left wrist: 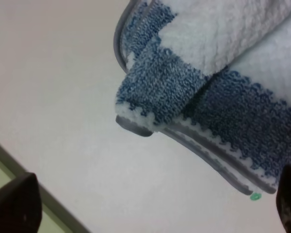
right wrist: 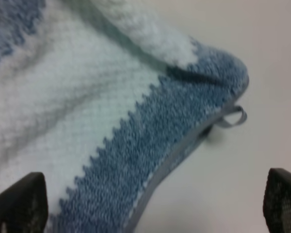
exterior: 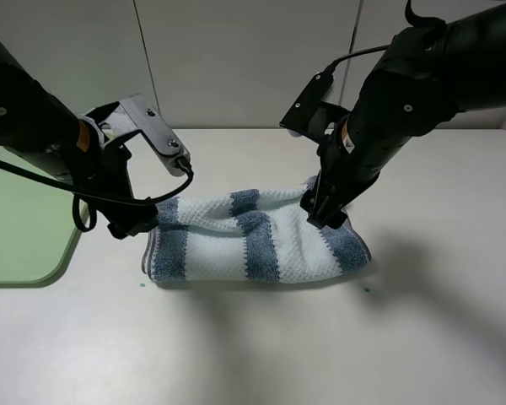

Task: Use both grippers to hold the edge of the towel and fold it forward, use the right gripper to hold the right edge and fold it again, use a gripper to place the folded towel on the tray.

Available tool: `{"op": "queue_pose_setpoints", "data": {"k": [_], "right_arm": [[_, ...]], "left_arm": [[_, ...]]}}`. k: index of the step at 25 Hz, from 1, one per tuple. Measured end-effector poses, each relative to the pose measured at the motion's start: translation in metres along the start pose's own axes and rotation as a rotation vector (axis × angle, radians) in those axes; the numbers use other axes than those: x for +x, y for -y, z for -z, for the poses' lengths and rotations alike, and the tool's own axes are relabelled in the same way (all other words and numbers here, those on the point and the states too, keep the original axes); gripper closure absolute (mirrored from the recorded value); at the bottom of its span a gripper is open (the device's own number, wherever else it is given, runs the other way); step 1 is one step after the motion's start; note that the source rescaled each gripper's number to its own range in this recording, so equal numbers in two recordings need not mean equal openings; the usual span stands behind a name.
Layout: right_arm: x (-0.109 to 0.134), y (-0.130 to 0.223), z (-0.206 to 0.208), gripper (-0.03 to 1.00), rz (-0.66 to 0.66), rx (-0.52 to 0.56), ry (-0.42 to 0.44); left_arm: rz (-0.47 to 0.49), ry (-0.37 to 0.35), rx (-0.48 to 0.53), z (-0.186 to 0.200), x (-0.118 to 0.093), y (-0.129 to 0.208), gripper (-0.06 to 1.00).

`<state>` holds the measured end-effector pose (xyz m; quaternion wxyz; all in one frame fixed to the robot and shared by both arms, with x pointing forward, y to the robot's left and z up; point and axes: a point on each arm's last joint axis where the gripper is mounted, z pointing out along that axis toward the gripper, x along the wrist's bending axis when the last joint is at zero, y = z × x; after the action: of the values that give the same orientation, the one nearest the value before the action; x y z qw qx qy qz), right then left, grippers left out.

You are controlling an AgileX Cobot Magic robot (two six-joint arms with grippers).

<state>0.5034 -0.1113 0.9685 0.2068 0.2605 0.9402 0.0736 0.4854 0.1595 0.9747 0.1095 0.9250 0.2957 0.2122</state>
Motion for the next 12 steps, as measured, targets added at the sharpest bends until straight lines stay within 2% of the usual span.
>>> {"op": "queue_pose_setpoints", "data": {"k": [6,12], "right_arm": [[0.0,0.006,0.0,-0.03,-0.119,0.067,0.005],[0.002,0.011,0.001,-0.03,-0.242,0.127,-0.006]], "left_arm": [[0.008,-0.008,0.045,0.007,0.003,0.002,-0.06],[0.022,-0.069,-0.03,0.046,0.013,0.005,-0.06]]}}
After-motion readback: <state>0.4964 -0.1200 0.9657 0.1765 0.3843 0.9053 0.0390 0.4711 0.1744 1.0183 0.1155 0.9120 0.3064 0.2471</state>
